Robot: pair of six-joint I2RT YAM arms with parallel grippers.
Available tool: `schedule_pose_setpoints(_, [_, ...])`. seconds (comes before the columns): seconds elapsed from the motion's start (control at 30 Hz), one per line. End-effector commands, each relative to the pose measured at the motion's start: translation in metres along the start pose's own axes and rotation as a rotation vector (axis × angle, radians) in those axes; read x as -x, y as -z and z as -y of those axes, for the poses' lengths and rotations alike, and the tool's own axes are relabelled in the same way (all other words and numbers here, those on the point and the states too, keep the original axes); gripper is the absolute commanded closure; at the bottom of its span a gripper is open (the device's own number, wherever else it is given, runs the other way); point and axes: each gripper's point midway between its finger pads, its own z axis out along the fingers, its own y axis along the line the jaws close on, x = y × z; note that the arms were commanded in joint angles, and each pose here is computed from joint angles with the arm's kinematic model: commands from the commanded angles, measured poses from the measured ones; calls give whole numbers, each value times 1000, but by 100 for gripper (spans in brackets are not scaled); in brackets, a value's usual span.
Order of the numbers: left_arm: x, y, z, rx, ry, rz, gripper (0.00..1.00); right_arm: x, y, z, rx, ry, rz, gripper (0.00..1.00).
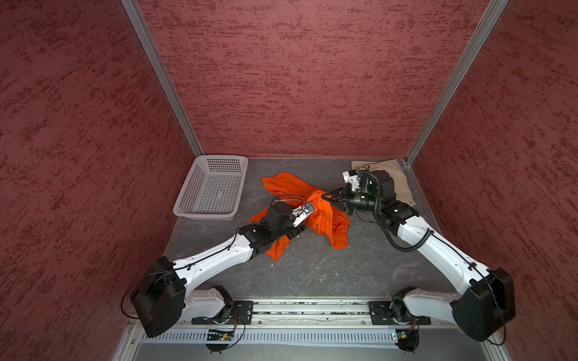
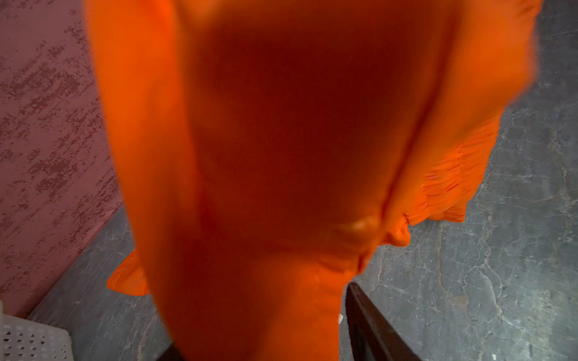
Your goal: Fold and stack the shorts
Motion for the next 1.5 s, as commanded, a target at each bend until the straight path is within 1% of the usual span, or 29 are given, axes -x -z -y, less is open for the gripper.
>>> schedule_pose_setpoints(0.0, [9, -4, -6, 47, -1, 46, 47, -3, 6, -19, 67, -6, 9, 99])
schedule_pose_setpoints(0.07, [8, -5, 1, 8, -1, 49, 54, -3, 6, -18, 65, -5, 9, 99])
schedule_pose_setpoints(0.13, [6, -3, 11, -58, 11, 34, 67, -3, 7, -16, 56, 17, 12, 97])
schedule_pose_setpoints(0.2, [2, 4, 22, -144, 35, 14, 79, -1, 7, -10, 32, 84, 23, 92])
schedule_pose_setpoints(0.23, [0, 7, 26, -184, 52, 7, 82, 0, 7, -6, 14, 123, 34, 88])
schedule_pose_setpoints(0.3, [-4, 18, 33, -274, 89, -3, 84, 2, 7, 0, -7, 239, 49, 81])
schedule_pose_setpoints(0.37, [-7, 30, 38, -356, 131, -11, 87, -1, 9, 4, 5, 367, 56, 74])
schedule_pose_setpoints(0.47, [-11, 43, 43, -440, 156, -21, 89, -10, 14, 3, 80, 565, 79, 63])
schedule_pose_setpoints(0.57, [-14, 52, 46, -494, 167, -44, 90, -14, 25, 5, 107, 733, 148, 58])
schedule_pose_setpoints(0.6, [-15, 53, 46, -508, 171, -51, 90, -15, 29, 6, 106, 786, 171, 56])
schedule_pose_setpoints(0.67, [-16, 55, 47, -534, 180, -66, 90, -23, 37, 9, 109, 931, 204, 50])
schedule_pose_setpoints(0.73, [-17, 56, 47, -550, 185, -73, 90, -29, 43, 17, 91, 1051, 225, 44])
schedule_pose_setpoints(0.8, [-17, 56, 47, -566, 188, -72, 90, -34, 44, 30, 54, 1142, 215, 41])
schedule_pose_setpoints(0.83, [-17, 56, 48, -573, 191, -74, 90, -38, 44, 37, 38, 1181, 188, 41])
schedule_pose_setpoints(0.97, [-18, 55, 46, -582, 197, -94, 90, -57, 37, 54, 15, 1289, 86, 42])
schedule_pose_setpoints(1.07, [-19, 53, 44, -576, 203, -109, 90, -73, 29, 55, 14, 1350, 51, 41])
schedule_pose_setpoints(1.17, [-18, 52, 43, -570, 211, -108, 89, -87, 20, 59, -13, 1402, 34, 39])
schedule_pose_setpoints(1.33, [-16, 52, 41, -571, 220, -102, 89, -105, 1, 78, -60, 1431, -20, 35])
schedule_pose_setpoints(1.47, [-15, 53, 38, -567, 230, -96, 89, -109, -14, 90, -96, 1452, -43, 34])
